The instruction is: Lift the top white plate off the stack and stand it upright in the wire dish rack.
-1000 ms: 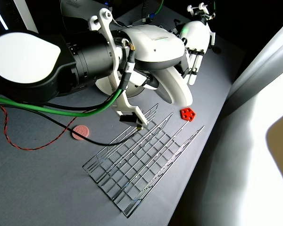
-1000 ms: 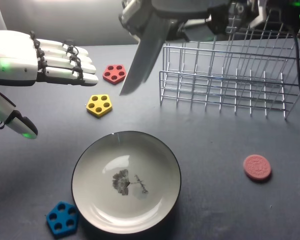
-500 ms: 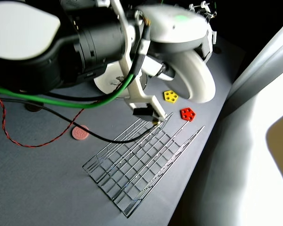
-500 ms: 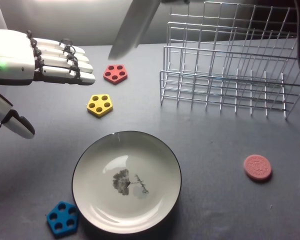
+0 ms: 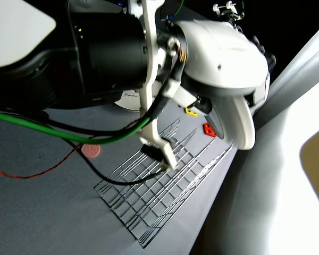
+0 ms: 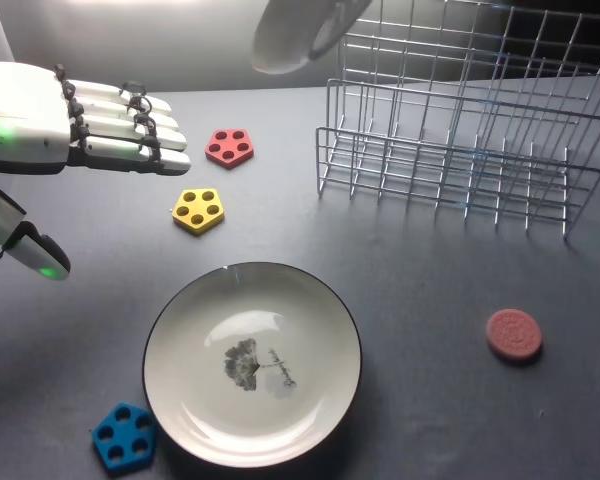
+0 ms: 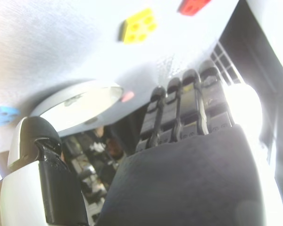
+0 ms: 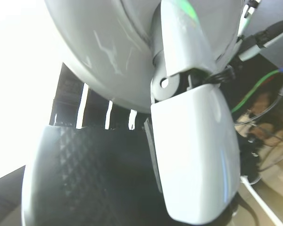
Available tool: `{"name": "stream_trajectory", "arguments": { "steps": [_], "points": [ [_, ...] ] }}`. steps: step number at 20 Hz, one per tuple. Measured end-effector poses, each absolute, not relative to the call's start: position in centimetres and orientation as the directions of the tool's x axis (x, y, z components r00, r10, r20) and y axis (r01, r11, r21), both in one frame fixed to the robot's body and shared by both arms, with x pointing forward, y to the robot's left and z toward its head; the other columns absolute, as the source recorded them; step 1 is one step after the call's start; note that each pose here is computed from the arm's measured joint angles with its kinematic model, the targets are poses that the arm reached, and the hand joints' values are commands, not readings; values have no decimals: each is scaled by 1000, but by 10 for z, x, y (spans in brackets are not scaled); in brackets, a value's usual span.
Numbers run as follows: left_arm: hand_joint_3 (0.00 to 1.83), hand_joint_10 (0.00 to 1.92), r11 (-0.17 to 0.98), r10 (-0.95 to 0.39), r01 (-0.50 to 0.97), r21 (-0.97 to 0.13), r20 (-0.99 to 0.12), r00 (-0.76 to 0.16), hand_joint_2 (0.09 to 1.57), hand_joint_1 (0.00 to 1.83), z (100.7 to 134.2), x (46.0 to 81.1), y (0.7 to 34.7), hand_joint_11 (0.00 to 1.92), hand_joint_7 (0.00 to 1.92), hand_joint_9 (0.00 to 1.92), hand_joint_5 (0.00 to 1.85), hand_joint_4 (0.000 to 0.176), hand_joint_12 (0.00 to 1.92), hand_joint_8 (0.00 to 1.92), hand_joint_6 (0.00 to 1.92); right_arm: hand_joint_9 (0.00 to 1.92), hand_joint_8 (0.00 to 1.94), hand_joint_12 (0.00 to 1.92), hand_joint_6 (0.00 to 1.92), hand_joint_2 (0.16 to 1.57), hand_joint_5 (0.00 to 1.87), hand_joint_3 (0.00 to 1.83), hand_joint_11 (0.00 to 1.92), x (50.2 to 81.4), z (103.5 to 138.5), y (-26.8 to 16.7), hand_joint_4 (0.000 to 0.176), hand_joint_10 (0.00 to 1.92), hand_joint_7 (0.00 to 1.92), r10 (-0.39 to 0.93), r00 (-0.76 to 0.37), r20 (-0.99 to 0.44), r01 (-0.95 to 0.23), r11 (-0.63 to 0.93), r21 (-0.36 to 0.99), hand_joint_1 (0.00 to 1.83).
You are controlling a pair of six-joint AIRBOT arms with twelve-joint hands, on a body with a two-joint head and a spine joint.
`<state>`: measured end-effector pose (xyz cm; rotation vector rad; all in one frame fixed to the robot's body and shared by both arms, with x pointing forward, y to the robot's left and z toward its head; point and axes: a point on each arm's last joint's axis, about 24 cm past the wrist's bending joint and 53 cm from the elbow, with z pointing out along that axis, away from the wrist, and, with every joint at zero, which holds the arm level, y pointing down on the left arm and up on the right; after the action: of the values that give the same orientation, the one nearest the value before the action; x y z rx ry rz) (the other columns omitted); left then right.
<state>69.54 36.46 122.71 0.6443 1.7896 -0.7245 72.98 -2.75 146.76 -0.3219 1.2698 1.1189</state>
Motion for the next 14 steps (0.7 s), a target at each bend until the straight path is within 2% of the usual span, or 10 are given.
{"name": "stream_trajectory", "arguments": {
  "steps": [1,3,4,5,7,9,10,11,12,14],
  "points": [
    [3,2,670,85,723,-171,-949,-303,963,389,1227,695,364,24,9,5,2,0,58,4,1,1026,738,1330,1061,1075,948,1,978,728,1474,-29,0,831,972,492,-105,-864,-804,470,365,1493],
    [2,0,668,86,724,-171,-949,-303,963,424,1227,695,364,18,0,1,0,0,62,0,0,1023,689,1333,1060,1072,948,1,979,726,1481,-28,0,829,1008,498,-97,-862,-810,463,359,1494],
    [5,0,667,86,725,-171,-949,-303,973,395,1227,694,364,3,3,0,0,0,58,1,0,884,866,1512,1219,1140,805,0,838,725,1484,-26,0,1013,872,500,-96,-861,-813,459,357,1482],
    [0,3,667,86,725,-171,-949,-303,963,402,1227,694,364,20,13,7,9,0,68,5,3,854,925,1563,1262,1155,781,0,796,723,1488,-26,0,1054,821,504,-92,-859,-816,456,355,1478],
    [0,0,666,87,726,-171,-949,-303,960,413,1227,694,363,6,0,0,0,0,72,0,0,847,929,1585,1288,1160,764,0,778,719,1501,-28,0,1059,823,520,-80,-850,-820,450,353,1477],
    [5,0,665,86,727,-171,-949,-302,974,322,1227,694,363,6,0,0,0,0,75,0,0,839,932,1611,1304,1165,746,0,756,715,1518,-36,0,1079,826,552,-73,-830,-818,444,367,1476],
    [4,0,665,87,727,-170,-949,-302,978,317,1227,694,363,0,0,0,0,0,36,0,0,876,899,1594,1278,1155,748,0,769,714,1521,-40,0,1044,856,561,-73,-824,-816,442,373,1479],
    [0,3,665,87,727,-170,-949,-302,968,324,1227,693,364,22,14,7,1,0,39,5,0,1017,685,1422,1119,1088,887,0,917,714,1526,-44,0,847,1014,572,-70,-817,-812,443,380,1491],
    [0,0,664,87,728,-171,-949,-302,966,360,1228,693,363,10,15,1,0,0,34,5,0,1091,524,1331,1023,1055,951,0,985,716,1528,-49,0,732,1112,579,-65,-812,-801,455,388,1497],
    [1,0,664,87,728,-170,-949,-301,975,373,1228,693,364,0,0,0,0,0,0,0,0,1134,472,1291,953,1039,989,0,1013,722,1529,-60,0,663,1147,594,-56,-802,-772,484,412,1500]
  ]
}}
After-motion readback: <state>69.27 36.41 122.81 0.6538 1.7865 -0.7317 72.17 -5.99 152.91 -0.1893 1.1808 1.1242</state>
